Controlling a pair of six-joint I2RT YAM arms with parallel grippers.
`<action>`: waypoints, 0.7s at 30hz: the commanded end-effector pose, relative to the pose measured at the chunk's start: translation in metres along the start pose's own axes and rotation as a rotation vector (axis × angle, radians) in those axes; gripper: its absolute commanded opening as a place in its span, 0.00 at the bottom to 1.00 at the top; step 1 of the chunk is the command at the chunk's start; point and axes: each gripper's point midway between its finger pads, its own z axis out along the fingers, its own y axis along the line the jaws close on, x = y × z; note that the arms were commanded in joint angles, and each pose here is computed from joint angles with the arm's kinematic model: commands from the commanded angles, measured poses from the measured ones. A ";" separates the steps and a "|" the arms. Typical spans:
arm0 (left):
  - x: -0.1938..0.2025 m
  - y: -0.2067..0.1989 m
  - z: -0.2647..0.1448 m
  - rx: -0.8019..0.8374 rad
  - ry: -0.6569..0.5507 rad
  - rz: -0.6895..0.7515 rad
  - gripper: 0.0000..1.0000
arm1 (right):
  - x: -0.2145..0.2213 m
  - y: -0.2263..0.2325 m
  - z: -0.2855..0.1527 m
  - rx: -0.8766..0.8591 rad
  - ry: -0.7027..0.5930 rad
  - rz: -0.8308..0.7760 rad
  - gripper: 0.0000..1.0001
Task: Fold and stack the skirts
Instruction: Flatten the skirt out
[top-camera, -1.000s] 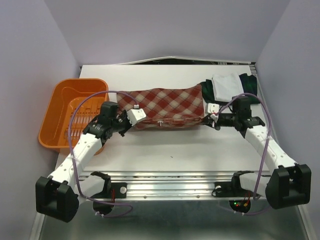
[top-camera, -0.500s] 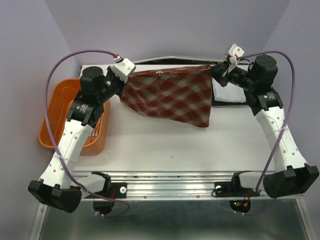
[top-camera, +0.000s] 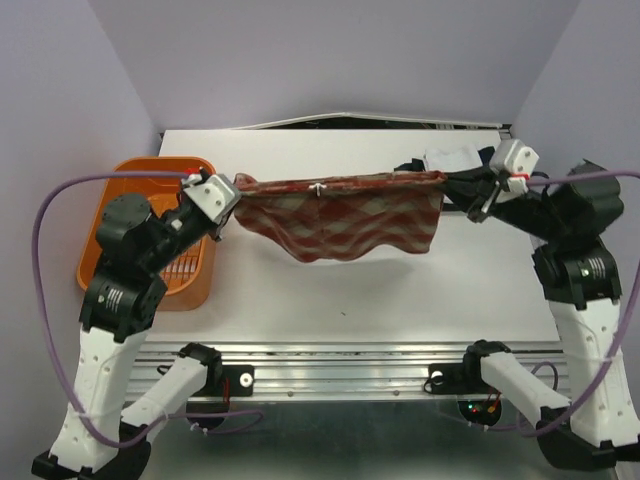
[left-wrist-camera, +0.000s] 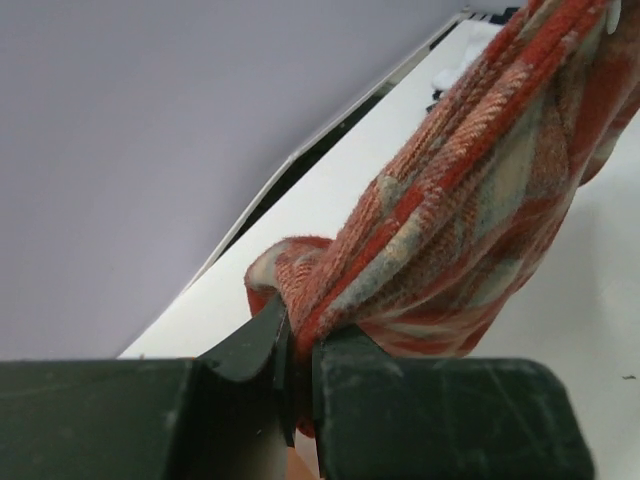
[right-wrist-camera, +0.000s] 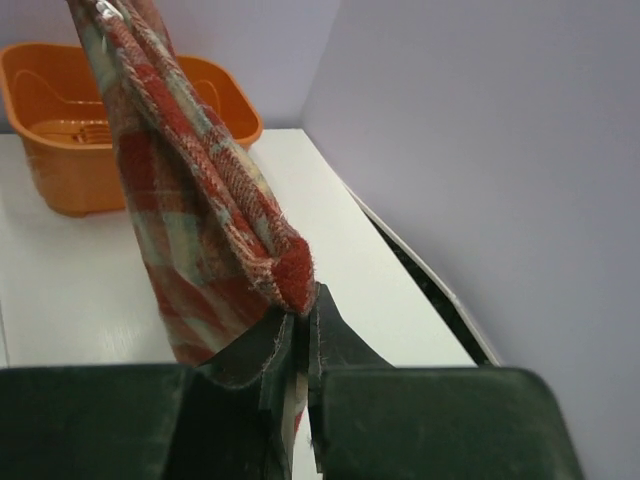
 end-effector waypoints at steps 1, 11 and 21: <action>-0.015 0.035 -0.064 -0.272 0.014 0.042 0.00 | 0.002 -0.049 -0.053 0.376 0.132 -0.084 0.01; 0.048 0.046 -0.009 -0.235 0.231 -0.045 0.10 | 0.104 -0.108 -0.014 0.455 0.330 0.052 0.01; 0.185 0.101 0.161 -0.250 0.560 -0.188 0.89 | 0.265 -0.196 0.077 0.499 0.545 0.330 0.85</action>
